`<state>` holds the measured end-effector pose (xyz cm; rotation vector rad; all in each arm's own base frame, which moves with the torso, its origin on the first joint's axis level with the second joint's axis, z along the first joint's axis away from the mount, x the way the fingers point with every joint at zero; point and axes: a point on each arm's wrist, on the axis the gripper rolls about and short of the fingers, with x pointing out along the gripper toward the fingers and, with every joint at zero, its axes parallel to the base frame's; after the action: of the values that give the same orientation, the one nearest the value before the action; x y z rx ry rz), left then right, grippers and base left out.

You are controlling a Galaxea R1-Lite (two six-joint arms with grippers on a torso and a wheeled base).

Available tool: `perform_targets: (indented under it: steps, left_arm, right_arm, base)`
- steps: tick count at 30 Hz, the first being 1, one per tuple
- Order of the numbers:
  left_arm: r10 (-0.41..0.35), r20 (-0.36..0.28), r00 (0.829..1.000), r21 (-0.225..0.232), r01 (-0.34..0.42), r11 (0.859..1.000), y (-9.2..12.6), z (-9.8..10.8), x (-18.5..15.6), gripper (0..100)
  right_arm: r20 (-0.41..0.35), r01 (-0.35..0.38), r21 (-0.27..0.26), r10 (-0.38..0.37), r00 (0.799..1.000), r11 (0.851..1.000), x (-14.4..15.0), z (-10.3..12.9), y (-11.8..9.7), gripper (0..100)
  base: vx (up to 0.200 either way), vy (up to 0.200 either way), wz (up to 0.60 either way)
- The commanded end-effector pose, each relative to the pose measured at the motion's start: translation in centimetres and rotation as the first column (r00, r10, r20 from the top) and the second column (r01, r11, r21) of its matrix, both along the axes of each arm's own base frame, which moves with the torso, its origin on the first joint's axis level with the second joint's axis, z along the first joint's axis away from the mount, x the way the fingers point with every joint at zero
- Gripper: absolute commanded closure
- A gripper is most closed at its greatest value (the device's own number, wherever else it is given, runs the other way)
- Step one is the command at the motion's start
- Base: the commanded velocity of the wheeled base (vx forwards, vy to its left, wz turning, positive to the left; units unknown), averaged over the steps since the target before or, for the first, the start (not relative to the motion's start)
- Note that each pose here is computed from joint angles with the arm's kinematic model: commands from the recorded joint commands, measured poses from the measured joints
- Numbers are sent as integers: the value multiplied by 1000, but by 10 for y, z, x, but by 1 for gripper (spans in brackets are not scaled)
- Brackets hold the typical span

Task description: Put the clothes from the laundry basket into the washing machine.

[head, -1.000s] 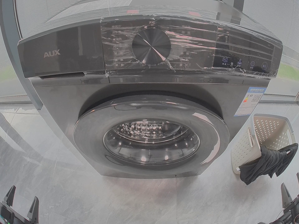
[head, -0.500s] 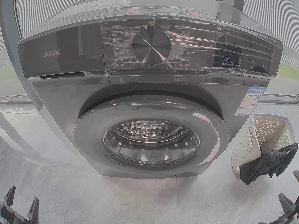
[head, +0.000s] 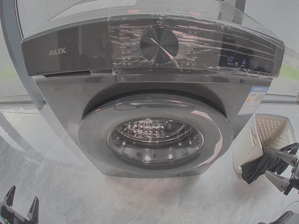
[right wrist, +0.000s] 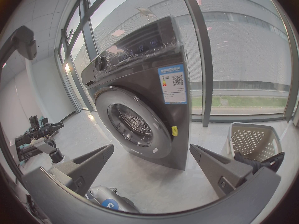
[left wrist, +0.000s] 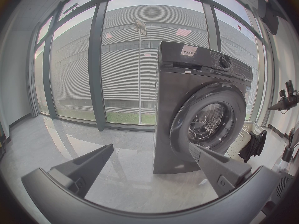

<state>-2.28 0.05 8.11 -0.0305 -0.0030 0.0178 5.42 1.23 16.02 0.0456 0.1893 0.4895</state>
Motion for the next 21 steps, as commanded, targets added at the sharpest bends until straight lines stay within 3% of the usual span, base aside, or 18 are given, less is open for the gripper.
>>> perform_targets:
  steps: [1,8,15,21]
  left_arm:
    - [1,-1,1000,1,-1,1000,0,-4,0,0]
    - [1,-1,1000,0,-1,1000,0,-4,0,0]
    - [1,-1,1000,0,-1,1000,0,-4,0,0]
    - [1,-1,1000,0,-1,1000,0,-4,0,0]
  right_arm:
    - [-148,-74,9,74,986,997,45,-6,10,0]
    - [-209,-100,5,99,973,995,81,-12,18,0]
    - [-201,-55,-20,50,978,998,110,-14,26,0]
    - [-185,-94,-18,89,979,995,119,-15,36,0]
  base:
    - [0,0,0]
    - [0,0,0]
    - [0,0,0]
    - [0,0,0]
